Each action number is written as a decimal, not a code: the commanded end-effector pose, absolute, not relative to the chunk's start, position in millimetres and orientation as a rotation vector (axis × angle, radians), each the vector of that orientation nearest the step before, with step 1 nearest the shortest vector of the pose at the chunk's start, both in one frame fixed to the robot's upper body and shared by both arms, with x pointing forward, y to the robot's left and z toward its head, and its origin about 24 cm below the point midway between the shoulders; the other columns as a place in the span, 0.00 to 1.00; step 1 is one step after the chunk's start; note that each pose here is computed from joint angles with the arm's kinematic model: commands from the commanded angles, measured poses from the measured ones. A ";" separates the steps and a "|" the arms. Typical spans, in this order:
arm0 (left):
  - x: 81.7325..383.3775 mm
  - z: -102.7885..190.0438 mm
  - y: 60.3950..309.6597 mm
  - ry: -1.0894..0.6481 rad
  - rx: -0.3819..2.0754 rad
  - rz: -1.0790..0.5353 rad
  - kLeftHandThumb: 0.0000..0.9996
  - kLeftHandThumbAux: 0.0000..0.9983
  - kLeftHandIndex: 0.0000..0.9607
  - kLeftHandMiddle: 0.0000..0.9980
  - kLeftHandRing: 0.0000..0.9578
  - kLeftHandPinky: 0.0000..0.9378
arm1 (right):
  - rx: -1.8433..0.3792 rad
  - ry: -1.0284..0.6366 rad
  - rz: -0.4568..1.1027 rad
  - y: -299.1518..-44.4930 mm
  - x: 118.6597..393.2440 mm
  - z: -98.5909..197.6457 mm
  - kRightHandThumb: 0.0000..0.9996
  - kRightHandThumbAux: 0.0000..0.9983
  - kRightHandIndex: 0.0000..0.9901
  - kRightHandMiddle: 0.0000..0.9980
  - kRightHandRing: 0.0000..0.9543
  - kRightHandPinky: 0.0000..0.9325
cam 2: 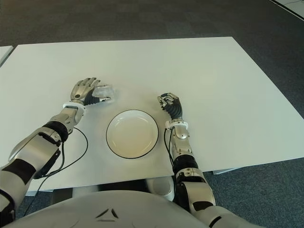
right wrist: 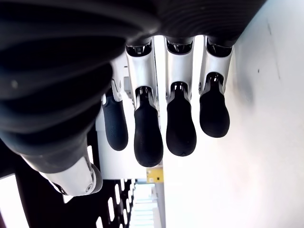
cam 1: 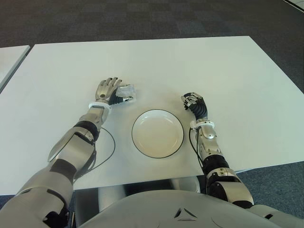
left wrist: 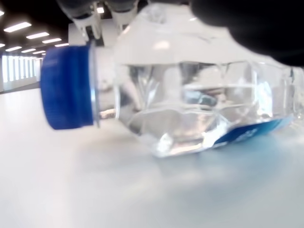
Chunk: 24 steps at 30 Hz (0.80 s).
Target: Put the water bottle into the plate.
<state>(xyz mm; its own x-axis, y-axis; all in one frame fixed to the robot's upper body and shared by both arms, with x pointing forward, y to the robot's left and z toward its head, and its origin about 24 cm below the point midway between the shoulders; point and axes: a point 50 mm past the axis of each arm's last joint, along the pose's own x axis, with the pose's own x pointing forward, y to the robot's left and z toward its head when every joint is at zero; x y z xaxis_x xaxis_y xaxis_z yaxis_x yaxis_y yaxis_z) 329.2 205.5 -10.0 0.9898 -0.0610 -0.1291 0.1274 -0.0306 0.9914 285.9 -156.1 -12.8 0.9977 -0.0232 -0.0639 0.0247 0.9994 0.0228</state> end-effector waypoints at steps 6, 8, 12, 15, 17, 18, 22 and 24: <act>305.0 -40.2 211.2 0.190 1.613 -0.287 0.53 0.19 0.00 0.00 0.00 0.00 | 0.021 0.123 -0.023 -157.4 279.1 -24.1 0.71 0.73 0.44 0.70 0.72 0.75; 302.1 -43.8 210.3 0.204 1.618 -0.304 0.54 0.20 0.00 0.00 0.00 0.00 | 0.016 0.124 -0.023 -157.4 279.2 -24.2 0.71 0.73 0.44 0.70 0.72 0.75; 293.8 -54.6 207.5 0.253 1.639 -0.361 0.55 0.21 0.00 0.00 0.00 0.00 | 0.005 0.127 -0.024 -157.0 279.3 -24.2 0.71 0.73 0.44 0.70 0.73 0.75; 293.3 -56.2 207.8 0.282 1.657 -0.400 0.57 0.22 0.00 0.00 0.00 0.00 | 0.006 0.131 -0.027 -157.2 279.3 -24.5 0.71 0.73 0.44 0.70 0.73 0.75; 293.5 -56.7 207.9 0.299 1.663 -0.415 0.57 0.23 0.00 0.00 0.00 0.00 | 0.007 0.133 -0.027 -157.5 279.3 -24.6 0.71 0.73 0.44 0.70 0.73 0.75; 292.9 -57.9 208.3 0.322 1.668 -0.430 0.58 0.23 0.00 0.00 0.00 0.00 | 0.011 0.134 -0.028 -157.7 279.3 -24.7 0.71 0.73 0.44 0.70 0.73 0.75; 289.7 -62.4 212.5 0.420 1.673 -0.476 0.59 0.26 0.00 0.00 0.00 0.00 | 0.024 0.134 -0.027 -158.4 279.1 -25.0 0.71 0.73 0.44 0.70 0.72 0.74; 288.3 -63.9 215.2 0.463 1.661 -0.485 0.61 0.29 0.00 0.00 0.00 0.00 | 0.028 0.132 -0.027 -158.7 278.9 -24.9 0.71 0.73 0.44 0.70 0.72 0.74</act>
